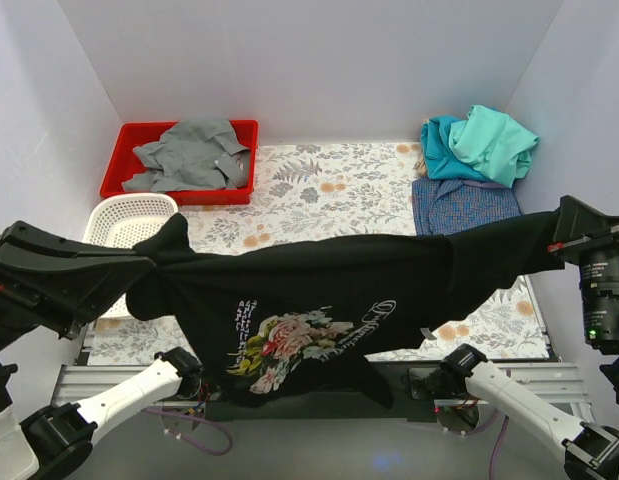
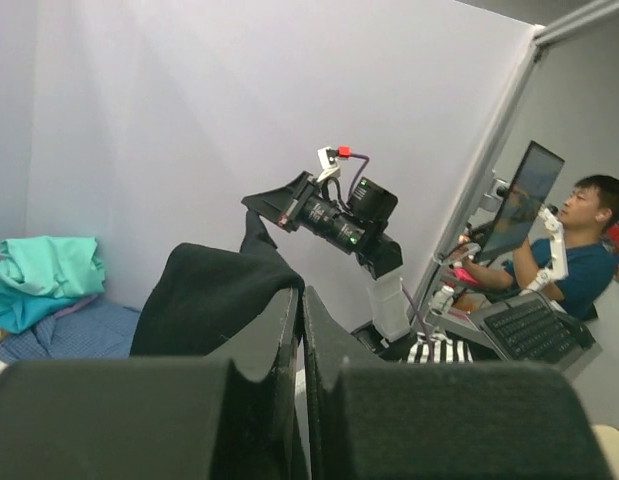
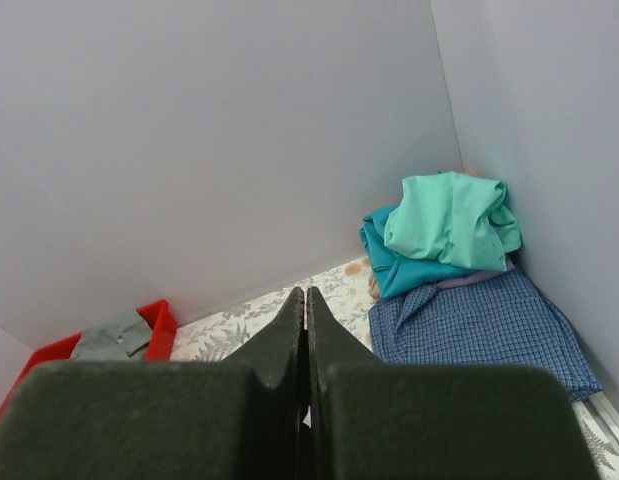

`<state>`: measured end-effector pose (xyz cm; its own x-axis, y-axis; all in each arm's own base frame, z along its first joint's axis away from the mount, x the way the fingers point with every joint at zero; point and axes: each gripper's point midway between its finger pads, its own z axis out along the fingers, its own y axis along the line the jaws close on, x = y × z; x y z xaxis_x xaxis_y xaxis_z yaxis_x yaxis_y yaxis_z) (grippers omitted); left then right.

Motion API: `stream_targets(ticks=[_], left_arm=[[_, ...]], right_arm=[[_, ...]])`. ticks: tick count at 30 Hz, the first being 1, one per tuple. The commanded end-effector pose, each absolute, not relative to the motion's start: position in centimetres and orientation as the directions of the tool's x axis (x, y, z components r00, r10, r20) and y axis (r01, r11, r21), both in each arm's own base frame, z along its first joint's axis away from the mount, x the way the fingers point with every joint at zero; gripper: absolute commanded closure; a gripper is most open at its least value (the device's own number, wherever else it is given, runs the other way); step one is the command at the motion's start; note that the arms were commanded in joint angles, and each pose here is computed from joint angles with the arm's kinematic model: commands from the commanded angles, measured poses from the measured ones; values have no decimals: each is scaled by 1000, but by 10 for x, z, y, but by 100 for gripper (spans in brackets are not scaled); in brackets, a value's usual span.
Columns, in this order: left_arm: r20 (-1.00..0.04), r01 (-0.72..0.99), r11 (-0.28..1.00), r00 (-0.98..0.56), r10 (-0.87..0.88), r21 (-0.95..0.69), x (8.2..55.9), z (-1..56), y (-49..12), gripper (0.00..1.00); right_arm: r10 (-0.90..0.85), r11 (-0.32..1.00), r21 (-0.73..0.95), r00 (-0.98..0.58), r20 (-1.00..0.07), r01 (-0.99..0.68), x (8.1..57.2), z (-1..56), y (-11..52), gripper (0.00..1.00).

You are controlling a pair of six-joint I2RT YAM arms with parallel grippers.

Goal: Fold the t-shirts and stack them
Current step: Flatten the tshirt out

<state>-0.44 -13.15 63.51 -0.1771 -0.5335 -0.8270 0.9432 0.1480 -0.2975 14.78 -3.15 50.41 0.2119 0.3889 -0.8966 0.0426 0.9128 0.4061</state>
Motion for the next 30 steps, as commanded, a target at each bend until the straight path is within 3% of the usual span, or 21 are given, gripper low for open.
stream_targets(ticks=[1, 4, 7, 13, 21, 26, 29, 30], left_arm=[[-797, 841, 301, -226, -560, -450, 60, 617, -145, 100], [-783, 686, 456, -274, -559, -566, 125, 572, -159, 100], [-778, 452, 634, -331, -534, -627, 197, 485, -172, 100], [-839, 10, 876, -293, -459, -483, 291, 360, -153, 100], [-860, -250, 938, -393, -324, -240, 390, 245, -144, 100], [-832, -339, 914, -422, -359, -222, 448, 208, -117, 100], [-839, -340, 909, -398, -371, -241, 484, 196, -110, 83], [-848, -326, 909, -374, -377, -260, 496, 200, -112, 82]], right_arm=[[309, 939, 332, 204, -929, 88, 172, 505, -19, 99], [252, 960, 265, 137, -958, 87, 204, 483, 9, 99], [183, 977, 190, 70, -981, 98, 239, 457, 37, 99], [83, 988, 80, -13, -996, 130, 290, 416, 73, 99], [-46, 974, -67, -97, -994, 218, 368, 366, 100, 99], [-81, 958, -120, -154, -985, 262, 437, 334, 109, 99], [-67, 927, -111, -134, -989, 359, 473, 332, 96, 99], [-57, 914, -101, -123, -991, 394, 483, 333, 84, 99]])
